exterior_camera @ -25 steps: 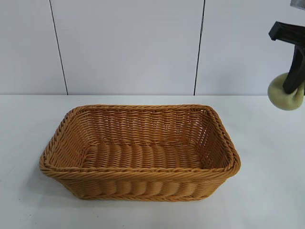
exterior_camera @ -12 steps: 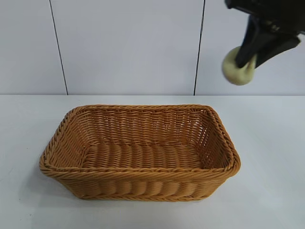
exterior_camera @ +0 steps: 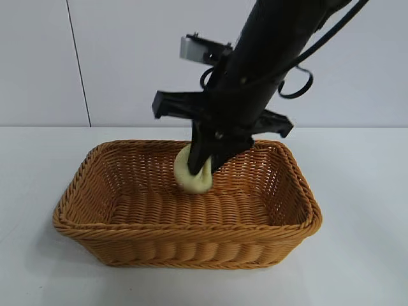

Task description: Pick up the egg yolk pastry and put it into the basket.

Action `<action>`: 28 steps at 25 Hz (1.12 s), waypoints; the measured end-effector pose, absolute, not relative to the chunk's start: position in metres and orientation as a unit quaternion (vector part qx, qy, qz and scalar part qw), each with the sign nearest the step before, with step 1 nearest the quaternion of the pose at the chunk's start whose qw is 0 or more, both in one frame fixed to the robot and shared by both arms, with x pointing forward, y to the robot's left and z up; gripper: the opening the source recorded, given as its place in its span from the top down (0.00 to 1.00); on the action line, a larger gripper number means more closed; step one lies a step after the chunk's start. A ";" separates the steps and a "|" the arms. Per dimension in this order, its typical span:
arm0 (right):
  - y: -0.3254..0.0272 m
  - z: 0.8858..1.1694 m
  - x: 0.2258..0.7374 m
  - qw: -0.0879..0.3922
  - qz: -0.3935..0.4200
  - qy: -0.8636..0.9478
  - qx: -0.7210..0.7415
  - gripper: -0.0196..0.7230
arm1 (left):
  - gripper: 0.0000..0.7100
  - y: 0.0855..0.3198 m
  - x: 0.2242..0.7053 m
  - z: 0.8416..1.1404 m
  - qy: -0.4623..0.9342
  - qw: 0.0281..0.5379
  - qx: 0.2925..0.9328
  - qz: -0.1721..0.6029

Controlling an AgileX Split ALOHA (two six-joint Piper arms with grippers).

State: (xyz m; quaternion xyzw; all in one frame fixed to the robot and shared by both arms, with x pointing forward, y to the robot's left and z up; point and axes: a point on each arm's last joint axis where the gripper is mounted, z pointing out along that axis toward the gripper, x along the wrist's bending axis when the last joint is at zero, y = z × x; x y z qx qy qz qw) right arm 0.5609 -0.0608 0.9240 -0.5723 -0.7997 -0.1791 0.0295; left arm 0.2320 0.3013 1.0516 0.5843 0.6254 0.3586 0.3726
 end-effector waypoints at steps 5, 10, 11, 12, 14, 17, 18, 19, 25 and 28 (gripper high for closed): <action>-0.059 0.928 0.562 0.031 -0.177 -0.802 -0.569 0.27 | 0.05 0.301 0.232 1.052 0.625 0.373 0.584 0.359; -0.053 0.957 0.570 0.039 -0.156 -0.821 -0.548 0.06 | 0.05 0.301 0.232 1.052 0.625 0.373 0.584 0.359; -0.052 0.966 0.573 0.038 -0.151 -0.825 -0.544 0.05 | 0.05 0.301 0.232 1.052 0.625 0.373 0.584 0.359; -0.051 0.976 0.576 0.034 -0.149 -0.826 -0.542 0.05 | 0.05 0.301 0.232 1.052 0.625 0.373 0.584 0.359; -0.051 0.986 0.579 0.027 -0.143 -0.828 -0.542 0.05 | 0.05 0.301 0.232 1.052 0.625 0.373 0.584 0.359; -0.057 1.017 0.590 -0.021 -0.120 -0.831 -0.543 0.04 | 0.05 0.301 0.232 1.052 0.625 0.373 0.584 0.359; -0.061 1.024 0.594 -0.031 -0.116 -0.829 -0.546 0.04 | 0.05 0.301 0.232 1.052 0.625 0.373 0.584 0.359; -0.066 1.029 0.598 -0.037 -0.115 -0.826 -0.550 0.04 | 0.05 0.301 0.232 1.052 0.625 0.373 0.584 0.359; -0.130 1.034 0.630 -0.059 -0.092 -0.794 -0.598 0.04 | 0.05 0.301 0.232 1.052 0.625 0.373 0.584 0.359; -0.176 1.034 0.647 -0.066 -0.087 -0.768 -0.630 0.04 | 0.05 0.301 0.232 1.052 0.625 0.373 0.584 0.359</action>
